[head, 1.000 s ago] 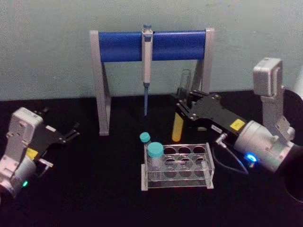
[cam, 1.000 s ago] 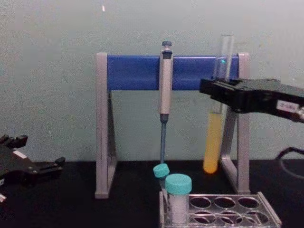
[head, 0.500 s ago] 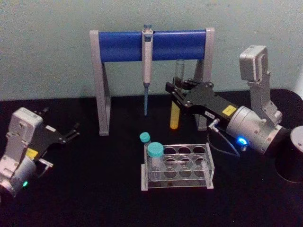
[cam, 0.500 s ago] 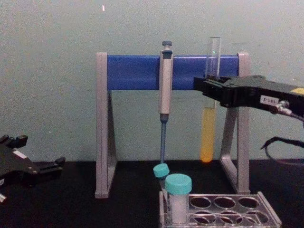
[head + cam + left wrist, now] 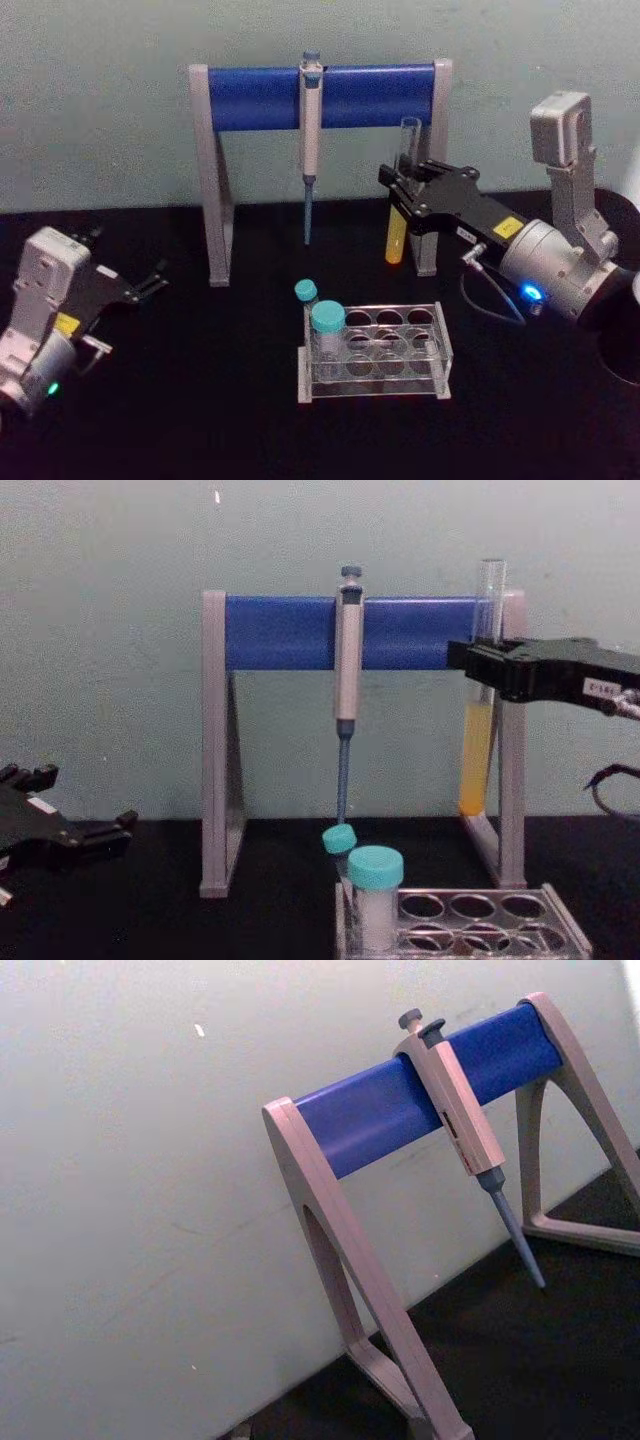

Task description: Pick up the test tube from the test tube rack, shake it, then place it back into the test tube rack.

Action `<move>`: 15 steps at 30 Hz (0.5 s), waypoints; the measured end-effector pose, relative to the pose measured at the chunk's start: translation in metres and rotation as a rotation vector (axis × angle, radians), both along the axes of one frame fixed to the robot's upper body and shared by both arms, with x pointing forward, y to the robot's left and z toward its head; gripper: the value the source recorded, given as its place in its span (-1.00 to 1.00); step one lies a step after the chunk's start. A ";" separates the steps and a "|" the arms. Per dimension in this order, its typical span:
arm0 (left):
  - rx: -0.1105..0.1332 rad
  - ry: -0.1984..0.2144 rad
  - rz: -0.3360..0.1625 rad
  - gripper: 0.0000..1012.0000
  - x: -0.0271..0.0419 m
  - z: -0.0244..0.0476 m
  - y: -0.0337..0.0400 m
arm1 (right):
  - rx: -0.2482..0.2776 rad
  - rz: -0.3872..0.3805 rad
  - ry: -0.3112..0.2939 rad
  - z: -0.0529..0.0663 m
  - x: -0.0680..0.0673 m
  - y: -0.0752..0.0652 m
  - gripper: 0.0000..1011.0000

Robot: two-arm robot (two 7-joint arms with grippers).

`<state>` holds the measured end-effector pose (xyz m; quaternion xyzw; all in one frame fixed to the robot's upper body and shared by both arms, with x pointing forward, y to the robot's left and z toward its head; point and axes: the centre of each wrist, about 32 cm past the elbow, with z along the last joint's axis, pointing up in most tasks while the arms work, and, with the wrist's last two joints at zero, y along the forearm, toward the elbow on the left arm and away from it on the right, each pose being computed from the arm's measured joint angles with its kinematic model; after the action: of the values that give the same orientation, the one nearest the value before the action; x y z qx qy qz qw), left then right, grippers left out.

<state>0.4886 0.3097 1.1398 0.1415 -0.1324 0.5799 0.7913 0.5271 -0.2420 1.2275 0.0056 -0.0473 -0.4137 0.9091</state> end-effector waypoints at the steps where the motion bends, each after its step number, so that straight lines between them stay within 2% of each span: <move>1: 0.000 0.000 0.000 1.00 0.0000 0.0000 0.0000 | 0.001 -0.002 0.000 0.000 0.000 -0.001 -0.54; 8: 0.000 0.000 0.000 1.00 0.0000 0.0000 0.0000 | -0.001 -0.009 -0.005 0.002 -0.002 -0.003 -0.54; 15: 0.000 0.000 0.000 1.00 0.0000 0.0000 0.0000 | -0.015 -0.027 -0.002 0.004 -0.011 -0.008 -0.54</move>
<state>0.4886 0.3097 1.1398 0.1415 -0.1324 0.5799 0.7913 0.5162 -0.2505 1.2311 -0.0013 -0.0512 -0.4257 0.9034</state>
